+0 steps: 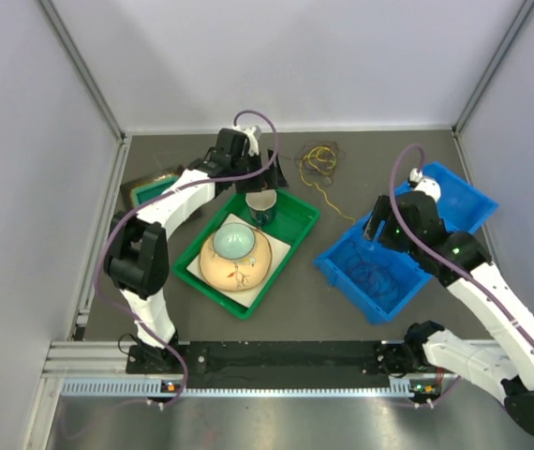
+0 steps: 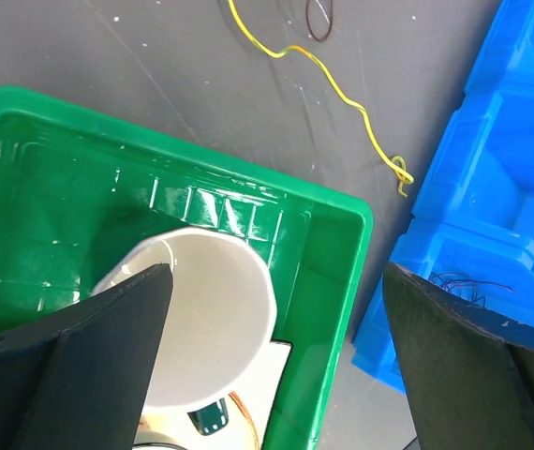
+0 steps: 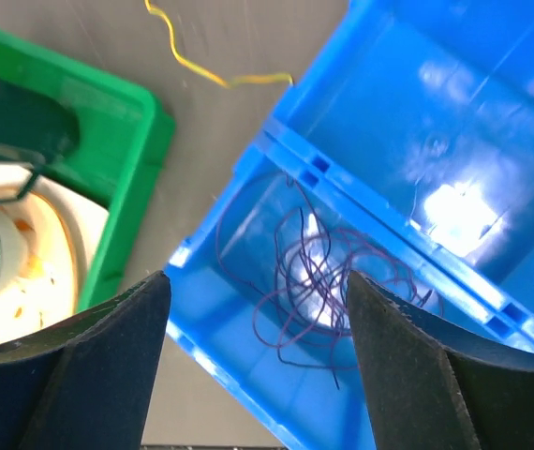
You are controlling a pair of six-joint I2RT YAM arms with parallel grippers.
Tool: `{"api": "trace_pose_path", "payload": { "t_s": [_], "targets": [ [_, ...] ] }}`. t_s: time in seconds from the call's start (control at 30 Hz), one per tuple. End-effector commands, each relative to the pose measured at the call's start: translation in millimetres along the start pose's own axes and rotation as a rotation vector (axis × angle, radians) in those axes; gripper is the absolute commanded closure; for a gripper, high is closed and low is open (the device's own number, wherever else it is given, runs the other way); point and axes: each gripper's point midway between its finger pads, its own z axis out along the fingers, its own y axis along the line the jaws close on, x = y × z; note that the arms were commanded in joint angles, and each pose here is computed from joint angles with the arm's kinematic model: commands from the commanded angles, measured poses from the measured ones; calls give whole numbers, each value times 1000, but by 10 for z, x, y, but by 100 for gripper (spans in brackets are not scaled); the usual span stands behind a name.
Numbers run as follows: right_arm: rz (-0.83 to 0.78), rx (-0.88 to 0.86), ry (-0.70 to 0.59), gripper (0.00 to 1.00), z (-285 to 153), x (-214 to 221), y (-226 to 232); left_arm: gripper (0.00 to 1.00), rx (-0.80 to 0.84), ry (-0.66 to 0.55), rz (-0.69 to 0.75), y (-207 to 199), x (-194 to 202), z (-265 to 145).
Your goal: Untangle the cables
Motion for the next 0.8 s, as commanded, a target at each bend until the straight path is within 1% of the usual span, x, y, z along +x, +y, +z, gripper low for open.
{"api": "trace_pose_path", "payload": {
  "t_s": [0.0, 0.17, 0.23, 0.3, 0.37, 0.4, 0.43, 0.47, 0.53, 0.57, 0.6, 0.67, 0.7, 0.77],
  "targets": [
    [-18, 9, -94, 26, -127, -305, 43, 1, 21, -65, 80, -205, -182, -90],
    [-60, 16, -145, 26, 71, -568, 245, 1, -19, -74, 141, -299, -217, -33],
    [-79, 21, -164, 25, 153, -671, 323, 1, -68, -82, 136, -225, -239, -18],
    [-112, 9, -167, 23, 327, -787, 482, 1, -126, -95, 139, -116, -271, -23],
    [-100, 0, -150, 23, 581, -921, 566, 1, -157, -104, 148, -80, -319, -39],
    [-96, -44, -122, 23, 678, -927, 665, 1, -187, -76, 149, -6, -273, -24],
    [-91, -60, -119, 24, 752, -978, 704, 1, -220, -95, 155, 15, -364, -51],
    [-94, -49, -103, 24, 969, -1039, 722, 1, -237, -99, 153, 34, -395, -66],
    [-120, -67, -67, 27, 1156, -1052, 814, 1, -256, -106, 150, 70, -440, -96],
    [-129, -81, -66, 27, 1225, -1127, 902, 1, -264, -113, 139, 119, -480, -128],
    [-159, -93, 4, 27, 1461, -974, 958, 1, -265, -127, 127, 128, -528, -179],
    [-215, -144, 44, 27, 1650, -954, 1115, 1, -283, -154, 100, 250, -629, -279],
    [-239, -151, 126, 26, 1886, -737, 1126, 1, -277, -171, 97, 260, -682, -340],
    [-283, -164, 149, 26, 2028, -743, 1194, 1, -279, -197, 89, 325, -755, -461]
  ]
}}
